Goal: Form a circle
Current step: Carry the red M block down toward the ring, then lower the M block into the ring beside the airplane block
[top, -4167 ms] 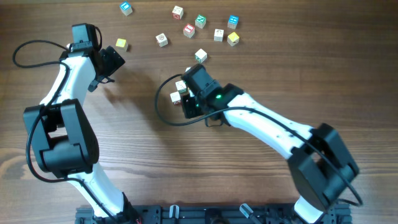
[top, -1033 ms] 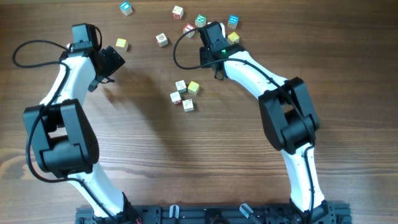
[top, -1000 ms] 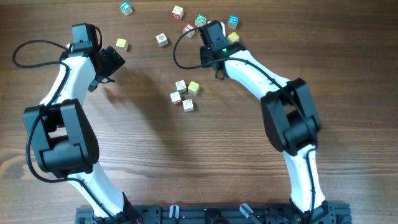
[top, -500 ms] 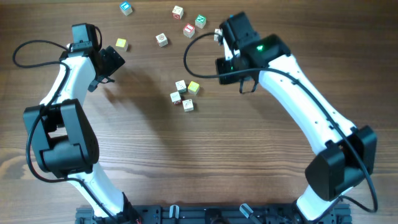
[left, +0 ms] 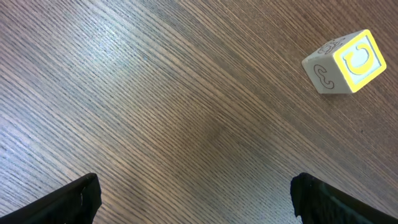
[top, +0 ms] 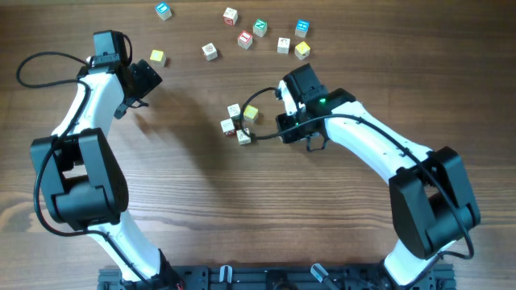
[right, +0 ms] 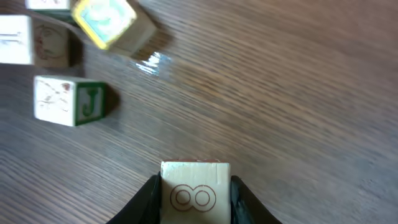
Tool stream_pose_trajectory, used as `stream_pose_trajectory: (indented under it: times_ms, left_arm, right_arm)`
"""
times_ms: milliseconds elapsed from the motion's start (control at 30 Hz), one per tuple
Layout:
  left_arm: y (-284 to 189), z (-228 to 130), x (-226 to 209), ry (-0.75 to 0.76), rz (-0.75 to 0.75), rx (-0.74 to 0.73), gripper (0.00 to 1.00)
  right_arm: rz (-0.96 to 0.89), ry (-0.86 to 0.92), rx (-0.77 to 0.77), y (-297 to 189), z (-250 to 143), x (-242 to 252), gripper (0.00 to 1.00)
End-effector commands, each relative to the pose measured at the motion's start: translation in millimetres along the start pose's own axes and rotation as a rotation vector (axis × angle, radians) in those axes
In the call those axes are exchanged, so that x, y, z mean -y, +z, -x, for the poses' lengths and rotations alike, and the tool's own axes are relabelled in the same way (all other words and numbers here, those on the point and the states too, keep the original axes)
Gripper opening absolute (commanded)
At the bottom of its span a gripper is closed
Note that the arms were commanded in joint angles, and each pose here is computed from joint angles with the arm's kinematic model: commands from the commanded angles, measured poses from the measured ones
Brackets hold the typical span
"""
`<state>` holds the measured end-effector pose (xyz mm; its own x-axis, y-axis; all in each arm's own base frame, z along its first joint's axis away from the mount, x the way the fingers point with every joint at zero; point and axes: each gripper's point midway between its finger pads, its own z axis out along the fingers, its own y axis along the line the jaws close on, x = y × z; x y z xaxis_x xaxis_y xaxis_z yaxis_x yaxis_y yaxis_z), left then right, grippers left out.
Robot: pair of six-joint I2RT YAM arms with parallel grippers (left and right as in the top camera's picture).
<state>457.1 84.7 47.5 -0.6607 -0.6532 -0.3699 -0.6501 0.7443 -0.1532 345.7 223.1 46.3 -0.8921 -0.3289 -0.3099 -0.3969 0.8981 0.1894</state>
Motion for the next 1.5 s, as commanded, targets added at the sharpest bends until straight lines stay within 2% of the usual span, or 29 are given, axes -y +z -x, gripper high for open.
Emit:
stream_pose_trajectory:
  times_ms: [0,233,400,467,533,567,767,867,933,967,1000,1100,1200,1233,1400,1433,1467]
  left_arm:
    - [-8.3,7.4,3.6,0.004,-0.015,0.023,1.0]
    - [-8.3,7.4,3.6,0.004,-0.015,0.023,1.0]
    - [-8.3,7.4,3.6,0.004,-0.015,0.023,1.0]
    - [-8.3,7.4,3.6,0.004,-0.015,0.023,1.0]
    - [-8.3,7.4,3.6,0.004,-0.015,0.023,1.0]
    - [-8.3,7.4,3.6,0.004,-0.015,0.023,1.0]
    - [-8.3,7.4,3.6,0.004,-0.015,0.023,1.0]
    - [-8.3,7.4,3.6,0.004,-0.015,0.023,1.0]
    - [-8.3,7.4,3.6,0.004,-0.015,0.023,1.0]
    - [-8.3,7.4,3.6,0.004,-0.015,0.023,1.0]
    - [-8.3,7.4,3.6,0.004,-0.015,0.023,1.0]
    - [-8.3,7.4,3.6,0.004,-0.015,0.023,1.0]
    - [-8.3,7.4,3.6,0.004,-0.015,0.023,1.0]
    - [-8.3,7.4,3.6,0.004,-0.015,0.023,1.0]
    - [-8.3,7.4,3.6,0.004,-0.015,0.023,1.0]
    - [-8.3,7.4,3.6,0.004,-0.015,0.023,1.0]
    - [-8.3,7.4,3.6,0.004,-0.015,0.023,1.0]
  right_arm:
    - [-0.02,-0.097,-0.009,12.1,-5.3,-13.5,0.31]
    - [-0.047,-0.134,0.028,20.6,2.0,-21.3,0.32]
    - [-0.042,-0.152,-0.021,42.5,-8.0,-18.4,0.33]
    - [-0.015,-0.152,-0.039,51.4,-12.1,-21.5,0.4]
    - [-0.016,-0.151,-0.041,52.2,-12.7,-21.3,0.56]
    - [-0.016,-0.15,-0.041,52.2,-12.5,-21.3,0.59]
    - [-0.034,-0.083,-0.092,46.3,-23.3,-18.2,0.59]
    - [-0.047,-0.092,-0.033,32.0,-3.1,-20.6,0.61]
    - [-0.089,-0.098,0.017,16.5,16.2,-18.2,0.69]
    - [-0.092,-0.098,0.016,13.6,17.5,-18.4,0.87]
    - [-0.093,-0.096,0.006,13.5,15.4,-18.0,1.0]
    - [-0.05,-0.09,-0.049,13.7,2.1,-24.2,1.0]
    - [-0.063,-0.059,-0.071,13.2,-3.6,-21.5,0.66]
    - [-0.067,-0.047,-0.066,12.9,-2.3,-21.0,0.64]
    - [-0.058,-0.048,-0.008,-3.8,23.4,-27.9,0.67]
    - [-0.05,-0.048,-0.008,-9.0,26.9,-30.8,0.65]
    - [-0.051,-0.048,-0.009,-11.3,27.9,-31.3,0.55]
